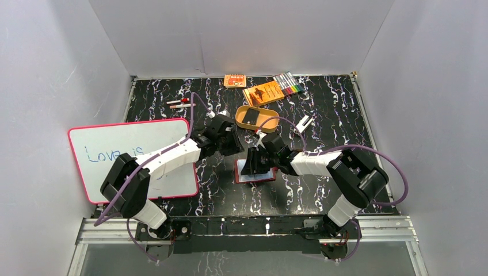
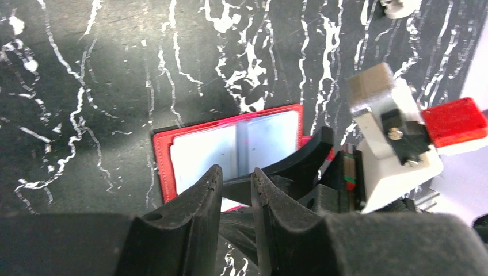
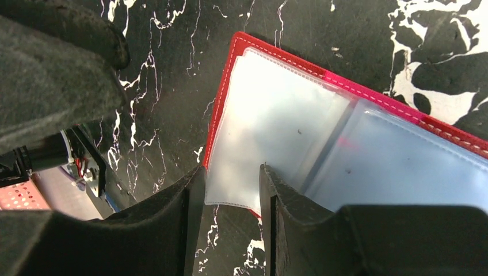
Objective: Put the credit cards into the card holder
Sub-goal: Open the card holder at the center of the board.
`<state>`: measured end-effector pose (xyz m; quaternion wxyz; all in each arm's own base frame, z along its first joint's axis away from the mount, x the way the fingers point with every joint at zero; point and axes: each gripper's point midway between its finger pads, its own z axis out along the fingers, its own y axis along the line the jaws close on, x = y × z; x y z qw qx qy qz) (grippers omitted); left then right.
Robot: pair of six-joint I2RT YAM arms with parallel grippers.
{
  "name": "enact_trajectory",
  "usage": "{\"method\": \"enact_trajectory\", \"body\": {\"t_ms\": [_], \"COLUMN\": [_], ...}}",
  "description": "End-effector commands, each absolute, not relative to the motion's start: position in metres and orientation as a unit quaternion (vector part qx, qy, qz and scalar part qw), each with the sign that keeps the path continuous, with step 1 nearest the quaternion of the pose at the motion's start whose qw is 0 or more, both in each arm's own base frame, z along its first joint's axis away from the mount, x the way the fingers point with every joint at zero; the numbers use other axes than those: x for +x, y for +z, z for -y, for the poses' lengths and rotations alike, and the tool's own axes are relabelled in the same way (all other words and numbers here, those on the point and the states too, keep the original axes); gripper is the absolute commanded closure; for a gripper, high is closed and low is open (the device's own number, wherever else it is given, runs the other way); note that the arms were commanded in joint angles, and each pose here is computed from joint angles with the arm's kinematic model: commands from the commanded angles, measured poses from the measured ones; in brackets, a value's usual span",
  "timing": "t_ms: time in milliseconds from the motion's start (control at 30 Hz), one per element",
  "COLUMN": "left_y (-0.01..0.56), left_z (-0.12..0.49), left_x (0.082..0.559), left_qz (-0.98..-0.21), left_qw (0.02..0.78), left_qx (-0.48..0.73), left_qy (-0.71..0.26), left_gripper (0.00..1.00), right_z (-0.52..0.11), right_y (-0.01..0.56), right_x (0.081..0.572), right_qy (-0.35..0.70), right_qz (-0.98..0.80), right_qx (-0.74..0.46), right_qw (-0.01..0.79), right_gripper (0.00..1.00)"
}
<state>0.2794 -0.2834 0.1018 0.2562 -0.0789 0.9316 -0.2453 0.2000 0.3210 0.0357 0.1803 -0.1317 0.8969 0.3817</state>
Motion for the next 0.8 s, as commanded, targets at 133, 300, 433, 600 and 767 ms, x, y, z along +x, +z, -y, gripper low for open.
{"method": "enact_trajectory", "body": {"t_ms": [133,300,433,600,767], "left_y": [0.096,0.070,0.045,0.020,0.010], "left_z": [0.313,0.316,0.310,0.298,0.292], "left_x": [0.271,0.264,0.257,0.250,0.244], "left_qz": [-0.923,-0.931,-0.941,-0.951,-0.954], "left_qw": [0.209,0.177,0.155,0.141,0.137], "left_qx": [-0.061,-0.063,-0.069,-0.077,-0.079], "left_qy": [-0.317,-0.314,-0.292,-0.263,-0.253], "left_gripper": [0.84,0.93,0.99,1.00,1.00], "right_z": [-0.324,-0.321,-0.319,-0.315,-0.297], "right_y": [0.035,0.038,0.044,0.064,0.089], "right_x": [0.207,0.204,0.200,0.188,0.189], "right_qy": [0.380,0.381,0.385,0.403,0.387], "right_qz": [-0.892,-0.890,-0.886,-0.876,-0.877], "right_qx": [-0.141,-0.148,-0.152,-0.164,-0.148], "right_qw": [0.203,0.205,0.208,0.207,0.244], "right_gripper": [0.51,0.51,0.49,0.44,0.40]}}
